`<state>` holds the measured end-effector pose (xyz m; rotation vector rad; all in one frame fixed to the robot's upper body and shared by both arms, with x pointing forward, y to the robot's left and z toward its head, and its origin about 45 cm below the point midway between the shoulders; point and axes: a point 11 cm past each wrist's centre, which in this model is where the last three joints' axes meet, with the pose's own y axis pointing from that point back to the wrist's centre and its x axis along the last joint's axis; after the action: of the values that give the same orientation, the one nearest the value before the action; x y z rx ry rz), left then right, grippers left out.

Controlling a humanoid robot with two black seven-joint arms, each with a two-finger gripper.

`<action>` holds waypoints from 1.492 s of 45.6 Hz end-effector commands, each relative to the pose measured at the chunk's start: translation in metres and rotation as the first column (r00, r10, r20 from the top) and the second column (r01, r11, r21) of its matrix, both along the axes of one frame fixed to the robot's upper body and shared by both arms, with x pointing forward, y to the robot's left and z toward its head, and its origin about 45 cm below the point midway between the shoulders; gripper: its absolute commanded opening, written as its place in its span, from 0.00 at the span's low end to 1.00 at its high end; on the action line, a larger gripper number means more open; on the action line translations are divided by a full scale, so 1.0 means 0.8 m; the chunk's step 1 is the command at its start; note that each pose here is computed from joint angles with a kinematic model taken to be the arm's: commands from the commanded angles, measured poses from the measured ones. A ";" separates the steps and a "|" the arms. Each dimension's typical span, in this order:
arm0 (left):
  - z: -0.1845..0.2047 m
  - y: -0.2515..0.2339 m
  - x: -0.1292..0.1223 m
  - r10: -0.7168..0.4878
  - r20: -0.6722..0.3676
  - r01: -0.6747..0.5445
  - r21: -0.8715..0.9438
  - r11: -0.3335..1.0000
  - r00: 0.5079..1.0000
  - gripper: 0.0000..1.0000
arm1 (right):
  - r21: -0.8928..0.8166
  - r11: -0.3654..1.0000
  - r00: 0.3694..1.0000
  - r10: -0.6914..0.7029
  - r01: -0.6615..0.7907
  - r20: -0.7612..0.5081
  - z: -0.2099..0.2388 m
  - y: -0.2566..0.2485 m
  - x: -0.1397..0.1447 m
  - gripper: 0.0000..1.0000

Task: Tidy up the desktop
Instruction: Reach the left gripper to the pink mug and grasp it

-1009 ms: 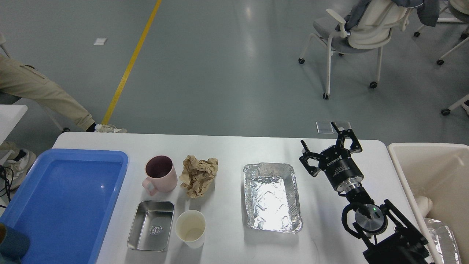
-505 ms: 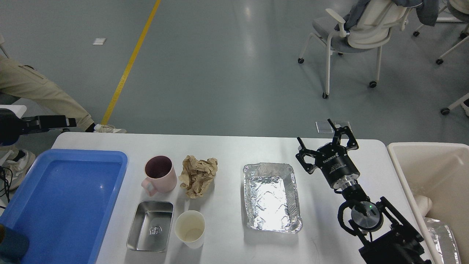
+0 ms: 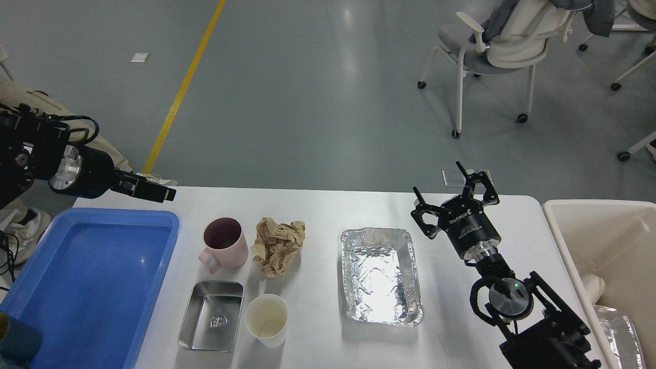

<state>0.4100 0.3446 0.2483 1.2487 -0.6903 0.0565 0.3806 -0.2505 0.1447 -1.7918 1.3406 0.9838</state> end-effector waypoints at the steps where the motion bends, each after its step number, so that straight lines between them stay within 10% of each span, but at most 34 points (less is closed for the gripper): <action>1: -0.016 -0.015 0.008 -0.071 -0.028 0.073 0.092 0.993 0.997 0.97 | 0.003 1.000 1.000 0.003 -0.003 0.004 0.001 0.002 0.001 1.00; 48: -0.151 -0.074 0.023 -0.318 -0.001 0.308 0.249 0.918 0.948 0.94 | 0.006 1.000 1.000 0.002 -0.002 -0.003 -0.005 0.001 -0.004 1.00; 60: -0.162 -0.063 0.017 -0.362 0.028 0.346 0.241 0.907 0.932 0.67 | 0.005 1.000 1.000 0.002 -0.002 -0.006 -0.006 0.001 -0.005 1.00; 68: -0.163 -0.056 0.017 -0.378 0.030 0.357 0.262 0.896 0.925 0.24 | 0.005 1.000 1.000 0.002 -0.002 -0.008 -0.007 0.000 -0.006 1.00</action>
<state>0.4231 0.2964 0.1182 1.3353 -1.0142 -0.3007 0.3764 -0.2501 0.1398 -1.7881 1.3392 0.9936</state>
